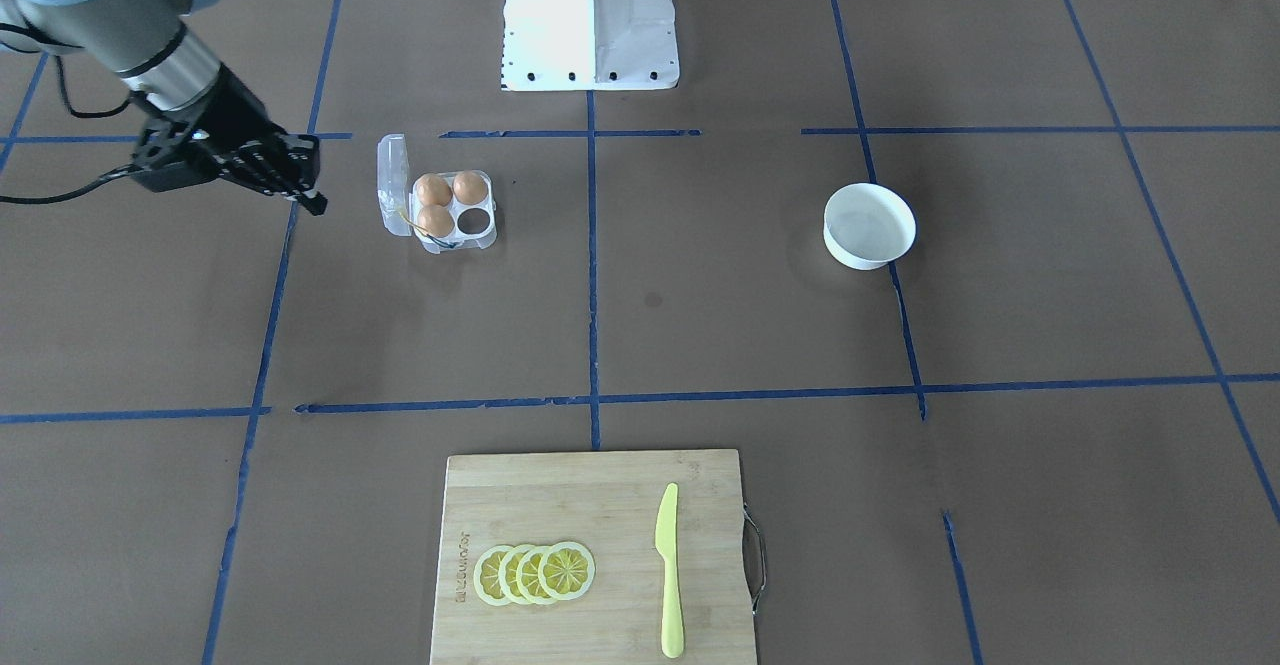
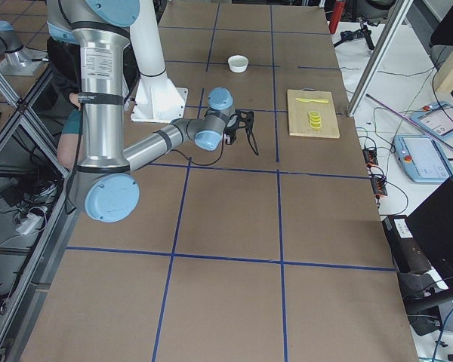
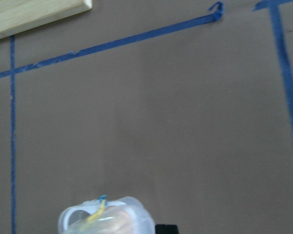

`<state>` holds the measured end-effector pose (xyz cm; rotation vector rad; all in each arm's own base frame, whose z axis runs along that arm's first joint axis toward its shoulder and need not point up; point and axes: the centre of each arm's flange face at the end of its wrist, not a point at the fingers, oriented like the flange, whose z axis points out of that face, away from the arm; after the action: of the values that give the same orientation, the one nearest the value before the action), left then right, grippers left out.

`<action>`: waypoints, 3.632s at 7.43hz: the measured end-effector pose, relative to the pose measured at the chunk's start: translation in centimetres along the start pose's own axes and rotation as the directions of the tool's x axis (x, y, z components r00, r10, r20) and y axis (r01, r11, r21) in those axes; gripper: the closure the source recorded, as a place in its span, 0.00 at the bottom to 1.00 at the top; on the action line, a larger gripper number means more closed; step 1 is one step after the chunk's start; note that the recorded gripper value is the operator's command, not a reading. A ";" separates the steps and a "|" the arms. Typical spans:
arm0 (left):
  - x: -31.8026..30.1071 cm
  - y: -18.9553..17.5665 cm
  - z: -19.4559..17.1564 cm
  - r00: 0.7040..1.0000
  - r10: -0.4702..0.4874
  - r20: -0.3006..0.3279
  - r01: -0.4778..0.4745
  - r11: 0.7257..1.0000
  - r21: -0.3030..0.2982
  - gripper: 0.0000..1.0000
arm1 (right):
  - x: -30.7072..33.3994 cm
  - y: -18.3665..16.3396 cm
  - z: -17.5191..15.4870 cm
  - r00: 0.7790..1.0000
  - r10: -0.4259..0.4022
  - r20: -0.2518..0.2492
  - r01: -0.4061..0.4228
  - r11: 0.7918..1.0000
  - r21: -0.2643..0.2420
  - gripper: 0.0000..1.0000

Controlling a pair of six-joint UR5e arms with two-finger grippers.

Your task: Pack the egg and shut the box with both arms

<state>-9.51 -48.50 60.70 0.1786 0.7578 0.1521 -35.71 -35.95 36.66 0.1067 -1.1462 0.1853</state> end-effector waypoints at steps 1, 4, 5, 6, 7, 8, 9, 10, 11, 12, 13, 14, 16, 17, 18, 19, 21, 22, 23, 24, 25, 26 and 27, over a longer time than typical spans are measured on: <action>0.1 -0.2 -0.1 1.000 0.002 0.000 -0.002 1.000 0.002 0.00 | -2.6 1.7 1.3 1.000 0.008 0.028 -0.009 1.000 0.007 1.00; 0.0 -0.2 -0.1 1.000 0.002 0.000 -0.002 1.000 0.002 0.00 | -4.4 2.9 2.3 0.999 0.014 0.044 -0.014 1.000 0.012 1.00; 0.0 -0.2 -0.1 1.000 0.001 0.000 -0.001 1.000 0.002 0.00 | -4.3 3.0 2.3 0.999 0.014 0.041 -0.015 1.000 0.011 0.84; 0.0 -0.2 -0.1 1.000 0.001 0.000 -0.001 1.000 0.002 0.00 | -4.0 2.9 2.4 0.999 0.013 0.035 -0.014 1.000 0.009 0.01; 0.0 -0.2 -0.1 1.000 0.002 0.000 -0.002 1.000 0.002 0.00 | -3.6 2.5 2.3 1.000 0.016 0.020 -0.016 1.000 0.012 0.00; 0.1 -0.3 -0.1 1.000 0.003 0.000 -0.003 1.000 0.002 0.00 | -3.0 1.6 2.0 1.000 0.020 -0.012 -0.020 1.000 0.023 0.00; 0.1 -0.3 -0.1 1.000 0.003 0.000 -0.003 1.000 0.002 0.00 | -2.0 0.4 1.8 0.998 0.005 -0.061 -0.003 0.999 0.035 0.00; 0.1 -0.3 -0.1 1.000 0.004 0.000 -0.004 1.000 0.002 0.00 | -0.2 -0.8 1.4 0.992 -0.029 -0.123 0.034 0.999 0.039 0.00; 0.1 -0.3 -0.1 1.000 0.004 0.000 -0.004 1.000 0.002 0.00 | 2.8 -2.3 0.5 0.979 -0.068 -0.191 0.076 0.997 0.035 0.00; 0.1 -0.3 -0.1 1.000 0.004 0.000 -0.004 1.000 0.002 0.00 | 6.9 -4.0 -1.0 0.958 -0.115 -0.263 0.125 0.992 0.020 0.00; 0.1 -0.3 -0.1 1.000 0.004 0.001 -0.004 1.000 0.002 0.00 | 11.7 -5.6 -2.9 0.925 -0.173 -0.337 0.181 0.983 -0.006 0.00; 0.1 -0.3 -0.1 1.000 0.003 0.001 -0.003 1.000 0.002 0.00 | 16.6 -7.6 -5.2 0.878 -0.233 -0.419 0.237 0.971 -0.043 0.00; 0.0 -0.3 0.0 1.000 0.001 0.003 -0.001 1.000 0.000 0.00 | 26.3 -12.5 -11.4 0.786 -0.331 -0.522 0.300 0.943 -0.146 0.00; 0.0 -0.2 0.0 1.000 0.000 0.003 0.000 1.000 -0.002 0.00 | 30.7 -14.1 -15.2 0.781 -0.366 -0.507 0.309 0.931 -0.195 0.00; -0.1 -0.1 0.1 1.000 -0.003 0.003 0.003 1.000 -0.005 0.00 | 34.8 -15.1 -19.3 0.783 -0.385 -0.489 0.312 0.923 -0.226 0.00; -0.2 0.2 0.3 1.000 -0.009 0.003 0.010 1.000 -0.011 0.00 | 38.1 -15.3 -23.2 0.790 -0.383 -0.479 0.301 0.922 -0.242 0.00; -0.8 1.3 0.9 1.000 -0.027 0.004 0.027 0.999 -0.026 0.00 | 41.7 -14.0 -27.1 0.837 -0.330 -0.435 0.243 0.939 -0.244 0.00; -0.9 1.7 1.1 1.000 -0.030 0.003 0.030 0.999 -0.029 0.00 | 42.3 -13.5 -27.5 0.852 -0.310 -0.422 0.224 0.944 -0.243 0.00; -1.0 1.8 1.1 1.000 -0.031 0.004 0.031 0.999 -0.029 0.00 | 42.8 -13.2 -27.5 0.859 -0.299 -0.415 0.212 0.947 -0.243 0.00; -1.0 1.9 1.1 1.000 -0.030 0.003 0.031 0.999 -0.029 0.00 | 43.3 -12.9 -27.3 0.864 -0.293 -0.411 0.204 0.948 -0.246 0.00; -1.0 2.0 1.2 1.000 -0.031 0.003 0.031 0.999 -0.029 0.00 | 43.6 -12.6 -27.2 0.866 -0.291 -0.407 0.201 0.947 -0.249 0.00; -1.0 2.0 1.2 0.999 -0.033 0.003 0.033 0.999 -0.030 0.00 | 43.7 -12.6 -27.1 0.867 -0.292 -0.403 0.203 0.947 -0.250 0.00; -1.1 2.0 1.3 0.999 -0.034 0.002 0.034 0.999 -0.032 0.00 | 43.7 -12.6 -27.1 0.868 -0.292 -0.402 0.202 0.947 -0.251 0.00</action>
<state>-9.56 -46.86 62.76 0.1356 0.7558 0.1317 8.49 -39.48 65.60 0.0296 -0.6871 -0.1360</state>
